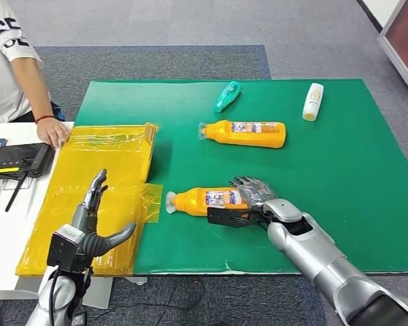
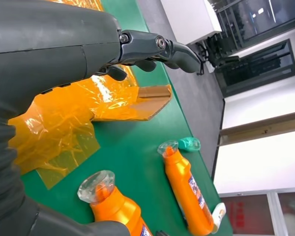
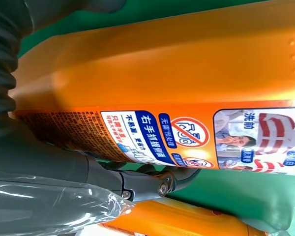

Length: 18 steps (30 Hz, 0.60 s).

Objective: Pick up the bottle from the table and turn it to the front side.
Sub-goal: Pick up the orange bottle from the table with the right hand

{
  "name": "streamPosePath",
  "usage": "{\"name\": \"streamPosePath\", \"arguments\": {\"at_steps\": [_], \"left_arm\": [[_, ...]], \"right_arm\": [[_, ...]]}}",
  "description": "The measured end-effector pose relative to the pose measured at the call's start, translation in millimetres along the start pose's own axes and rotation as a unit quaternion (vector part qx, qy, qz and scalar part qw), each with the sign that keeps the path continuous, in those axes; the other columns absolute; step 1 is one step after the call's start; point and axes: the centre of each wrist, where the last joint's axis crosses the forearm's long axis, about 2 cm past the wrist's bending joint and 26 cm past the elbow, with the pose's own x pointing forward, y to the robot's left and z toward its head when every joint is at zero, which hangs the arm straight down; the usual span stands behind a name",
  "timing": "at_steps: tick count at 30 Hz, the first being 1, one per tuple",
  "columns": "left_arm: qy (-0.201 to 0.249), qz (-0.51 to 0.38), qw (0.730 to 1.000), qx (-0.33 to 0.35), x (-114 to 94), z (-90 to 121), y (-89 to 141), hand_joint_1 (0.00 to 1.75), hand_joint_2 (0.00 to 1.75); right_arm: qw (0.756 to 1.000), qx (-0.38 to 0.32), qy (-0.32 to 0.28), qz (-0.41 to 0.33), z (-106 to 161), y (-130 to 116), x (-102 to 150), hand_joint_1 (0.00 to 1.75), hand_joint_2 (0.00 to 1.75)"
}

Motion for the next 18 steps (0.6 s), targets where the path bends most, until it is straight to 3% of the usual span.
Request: {"name": "streamPosePath", "arguments": {"at_steps": [12,16,18], "left_arm": [[0.0,0.0,1.0,0.001,0.0,-0.1,0.0,0.0,1.75],[0.0,0.0,1.0,0.001,0.2,-0.3,-0.1,0.0,1.75],[0.0,0.0,1.0,0.001,0.3,-0.4,0.1,0.0,1.75]], "right_arm": [[1.0,0.003,0.0,0.007,-1.7,-1.1,3.4,0.04,1.75],[1.0,0.007,0.001,0.01,-3.1,-2.0,6.0,1.75,1.75],[1.0,0.009,0.002,0.012,-3.7,-2.1,6.8,1.75,1.75]]}}
